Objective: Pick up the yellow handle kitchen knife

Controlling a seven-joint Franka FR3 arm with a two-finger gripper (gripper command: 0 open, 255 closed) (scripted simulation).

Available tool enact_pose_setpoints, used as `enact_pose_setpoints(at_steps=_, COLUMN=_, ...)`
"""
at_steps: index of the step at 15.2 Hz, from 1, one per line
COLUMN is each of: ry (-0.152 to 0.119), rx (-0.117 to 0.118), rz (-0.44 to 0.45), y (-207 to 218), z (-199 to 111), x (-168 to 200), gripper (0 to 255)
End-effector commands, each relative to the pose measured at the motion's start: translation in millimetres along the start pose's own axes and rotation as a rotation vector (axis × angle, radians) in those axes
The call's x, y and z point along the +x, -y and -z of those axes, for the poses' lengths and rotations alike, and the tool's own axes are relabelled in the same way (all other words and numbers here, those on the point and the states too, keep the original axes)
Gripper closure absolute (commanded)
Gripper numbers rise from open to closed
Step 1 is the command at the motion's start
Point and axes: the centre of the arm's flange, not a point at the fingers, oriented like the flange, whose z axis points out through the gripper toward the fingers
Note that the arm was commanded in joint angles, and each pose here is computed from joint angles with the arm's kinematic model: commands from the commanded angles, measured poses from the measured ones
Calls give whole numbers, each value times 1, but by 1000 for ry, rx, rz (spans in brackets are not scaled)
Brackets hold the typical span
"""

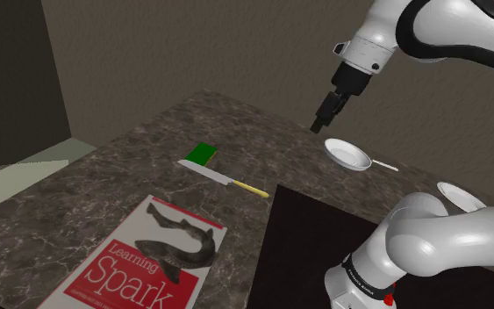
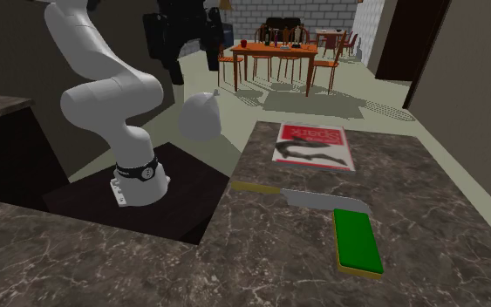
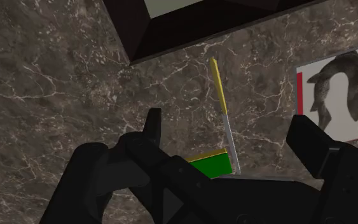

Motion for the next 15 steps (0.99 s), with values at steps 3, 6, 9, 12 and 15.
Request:
enact_pose_setpoints(at_steps=3, ry=4, rx=-16, rz=30, y=9, z=-20, x=16, gripper=0)
enact_pose_setpoints(at_steps=6, ry=10, rx=-41, rz=75, y=23, z=-51, x=40, gripper=0)
enact_pose_setpoints(at_steps=9, ry=17, rx=-65, rz=120, y=37, z=-82, x=63, gripper=0)
enact_pose_setpoints(at_steps=12, ry=23, rx=-90, rz=165, y=52, z=-114, x=85, gripper=0)
enact_pose_setpoints(at_steps=15, ry=29, rx=-115, rz=210, y=67, z=-146, x=106, gripper=0)
